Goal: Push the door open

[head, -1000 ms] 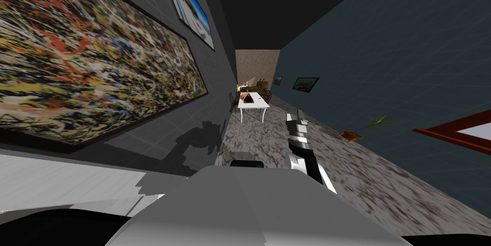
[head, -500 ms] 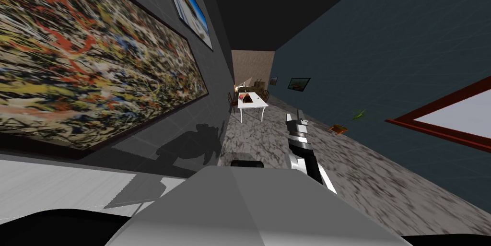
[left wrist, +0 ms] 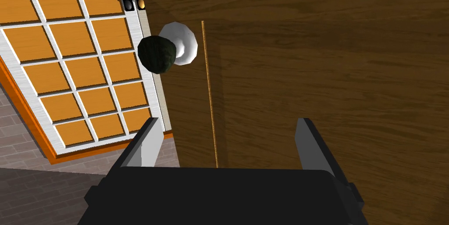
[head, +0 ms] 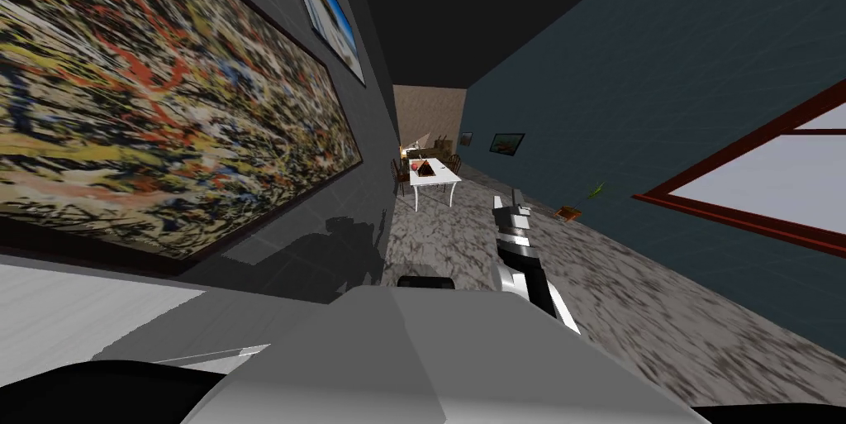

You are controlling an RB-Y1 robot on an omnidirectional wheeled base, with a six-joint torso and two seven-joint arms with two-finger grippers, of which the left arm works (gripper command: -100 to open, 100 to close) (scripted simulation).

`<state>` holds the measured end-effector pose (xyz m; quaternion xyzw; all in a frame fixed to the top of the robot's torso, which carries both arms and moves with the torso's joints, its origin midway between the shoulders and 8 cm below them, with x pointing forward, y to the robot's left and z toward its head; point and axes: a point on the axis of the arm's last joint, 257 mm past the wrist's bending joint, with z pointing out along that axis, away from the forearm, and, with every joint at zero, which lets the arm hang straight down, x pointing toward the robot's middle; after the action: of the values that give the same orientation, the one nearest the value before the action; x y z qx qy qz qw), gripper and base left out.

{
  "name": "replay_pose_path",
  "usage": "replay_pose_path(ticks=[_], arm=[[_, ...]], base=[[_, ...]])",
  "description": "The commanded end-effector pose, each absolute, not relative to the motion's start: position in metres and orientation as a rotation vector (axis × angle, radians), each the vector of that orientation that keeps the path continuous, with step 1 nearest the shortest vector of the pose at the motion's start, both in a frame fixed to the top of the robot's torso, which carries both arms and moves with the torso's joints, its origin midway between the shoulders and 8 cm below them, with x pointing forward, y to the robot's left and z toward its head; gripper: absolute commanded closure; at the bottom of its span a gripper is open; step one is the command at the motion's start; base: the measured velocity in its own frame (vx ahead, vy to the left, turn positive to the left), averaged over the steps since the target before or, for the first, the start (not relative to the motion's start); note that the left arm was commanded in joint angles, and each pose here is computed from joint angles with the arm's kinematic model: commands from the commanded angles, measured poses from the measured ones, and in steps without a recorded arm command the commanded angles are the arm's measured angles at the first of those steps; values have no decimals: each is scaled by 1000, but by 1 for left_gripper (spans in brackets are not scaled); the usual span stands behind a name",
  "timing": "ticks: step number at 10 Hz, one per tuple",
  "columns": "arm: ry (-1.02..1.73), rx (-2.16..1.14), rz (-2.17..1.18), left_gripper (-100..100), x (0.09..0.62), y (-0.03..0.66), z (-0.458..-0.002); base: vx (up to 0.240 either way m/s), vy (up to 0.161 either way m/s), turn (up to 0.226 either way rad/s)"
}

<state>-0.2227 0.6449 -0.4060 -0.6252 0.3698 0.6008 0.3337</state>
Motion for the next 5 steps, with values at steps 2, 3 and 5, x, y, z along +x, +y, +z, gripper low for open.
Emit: replay_pose_path(ticks=[2, 3, 5], arm=[[991, -1592, 1563, -100, -216, 652, -401], [994, -1585, 1562, -100, -214, 653, -400], [1003, -1568, 1558, -100, -211, 656, -398]], base=[[-90, 221, -119], [-120, 216, -135], [-118, 226, -71]])
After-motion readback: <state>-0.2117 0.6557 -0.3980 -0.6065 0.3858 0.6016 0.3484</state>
